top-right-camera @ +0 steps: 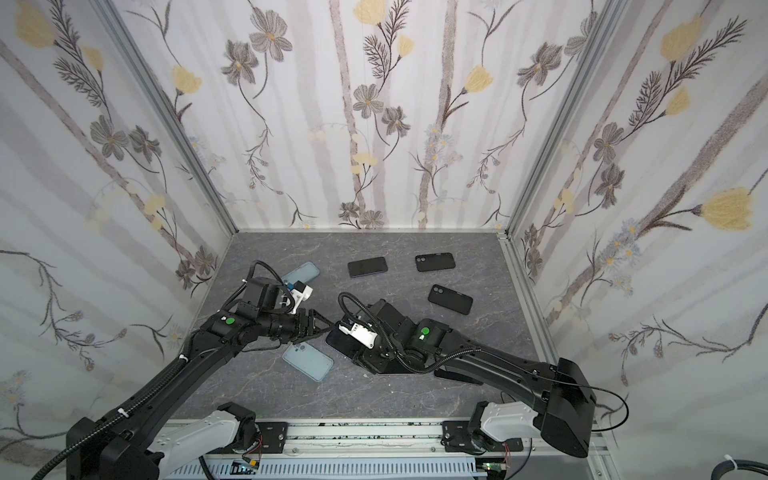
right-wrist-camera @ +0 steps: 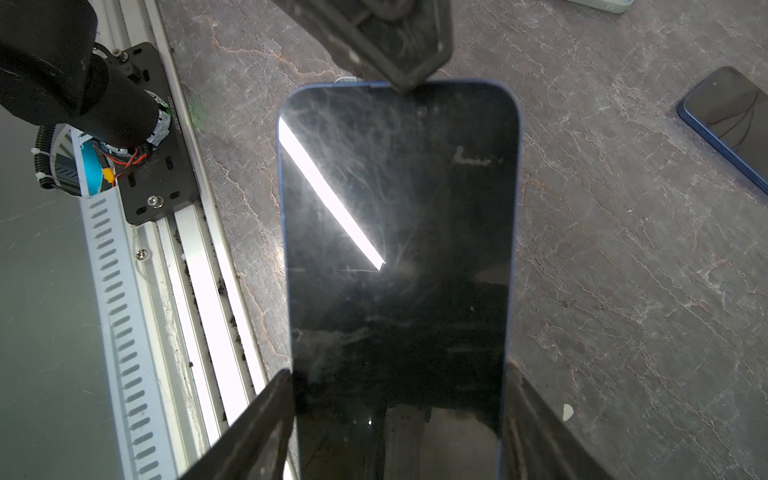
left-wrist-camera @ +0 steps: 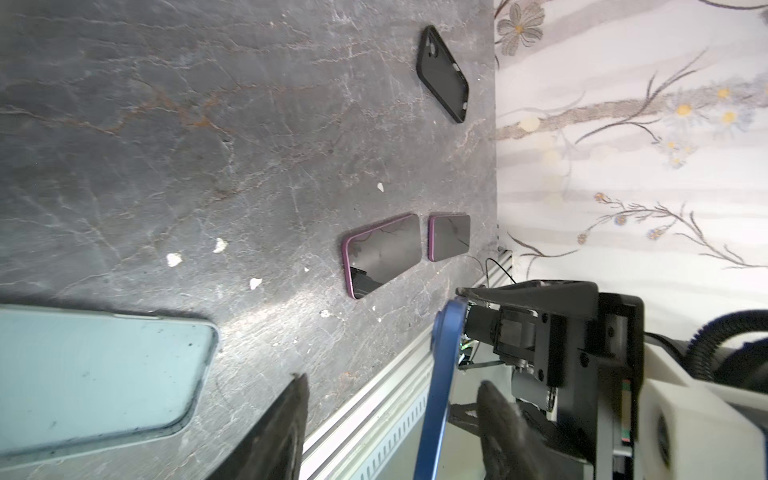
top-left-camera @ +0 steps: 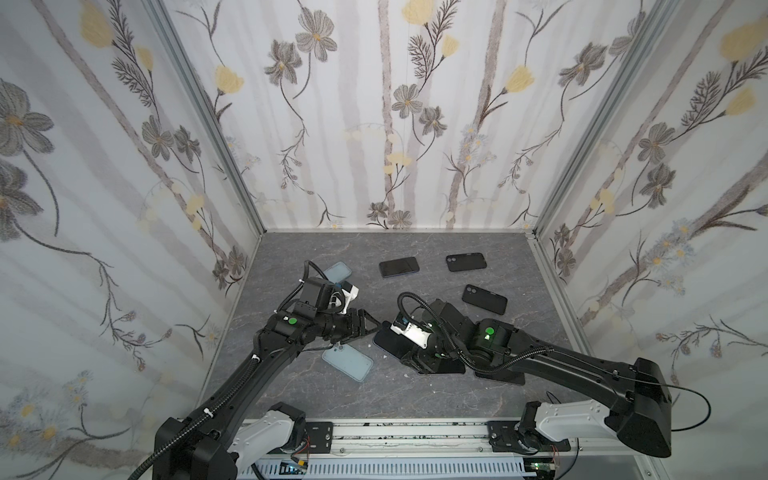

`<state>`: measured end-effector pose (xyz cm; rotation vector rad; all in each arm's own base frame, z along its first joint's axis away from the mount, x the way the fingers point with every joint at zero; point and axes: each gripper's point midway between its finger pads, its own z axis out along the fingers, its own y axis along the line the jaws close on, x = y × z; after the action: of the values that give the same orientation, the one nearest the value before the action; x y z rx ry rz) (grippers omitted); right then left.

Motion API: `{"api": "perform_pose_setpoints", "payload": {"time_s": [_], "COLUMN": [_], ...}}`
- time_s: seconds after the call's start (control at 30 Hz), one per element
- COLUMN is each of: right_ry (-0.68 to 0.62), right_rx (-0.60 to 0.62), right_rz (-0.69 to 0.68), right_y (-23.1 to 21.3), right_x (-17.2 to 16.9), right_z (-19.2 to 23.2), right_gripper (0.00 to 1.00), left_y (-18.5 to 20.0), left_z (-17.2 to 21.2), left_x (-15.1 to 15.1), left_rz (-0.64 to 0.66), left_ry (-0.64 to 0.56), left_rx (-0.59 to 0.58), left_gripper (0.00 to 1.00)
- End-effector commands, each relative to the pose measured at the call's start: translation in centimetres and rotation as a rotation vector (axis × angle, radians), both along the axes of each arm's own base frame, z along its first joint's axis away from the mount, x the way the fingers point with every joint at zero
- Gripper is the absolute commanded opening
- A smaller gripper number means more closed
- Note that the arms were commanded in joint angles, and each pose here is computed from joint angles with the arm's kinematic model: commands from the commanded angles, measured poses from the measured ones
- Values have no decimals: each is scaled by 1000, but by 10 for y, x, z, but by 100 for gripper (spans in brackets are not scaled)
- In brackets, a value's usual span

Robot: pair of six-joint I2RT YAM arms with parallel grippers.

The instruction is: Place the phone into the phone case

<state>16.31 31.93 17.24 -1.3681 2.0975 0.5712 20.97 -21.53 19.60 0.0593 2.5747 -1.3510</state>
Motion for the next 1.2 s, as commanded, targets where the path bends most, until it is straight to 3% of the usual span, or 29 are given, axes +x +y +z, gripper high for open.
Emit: {"api": "perform_pose_setpoints", "payload": {"time_s": [0.0, 0.33, 0.7, 0.87, 1.07, 1.17], "right_ry": [-28, -36, -36, -37, -38, -45], "right_rx": [48, 59, 59, 66, 69, 77], "right_rz": [32, 67, 98, 94, 95, 87], "right_y": [7, 11, 18, 20, 20, 20], "right_x": [0, -3, -6, -7, -8, -6], "right_z": [15, 20, 23, 24, 25, 28], "right_gripper": [56, 57, 56, 56, 57, 58], "left_y": [-11, -17, -19, -18, -17, -17], "left_z": [19, 15, 13, 11, 10, 11], "left_x": [-3, -17, -26, -29, -31, -30], "left_rz": [-42, -94, -128, -128, -128, -124], "left_ry": [-22, 7, 26, 28, 27, 18], "left_rx": [-106, -122, -132, -131, -134, -134], "left_gripper": [57, 50, 22, 18, 2, 0]}}
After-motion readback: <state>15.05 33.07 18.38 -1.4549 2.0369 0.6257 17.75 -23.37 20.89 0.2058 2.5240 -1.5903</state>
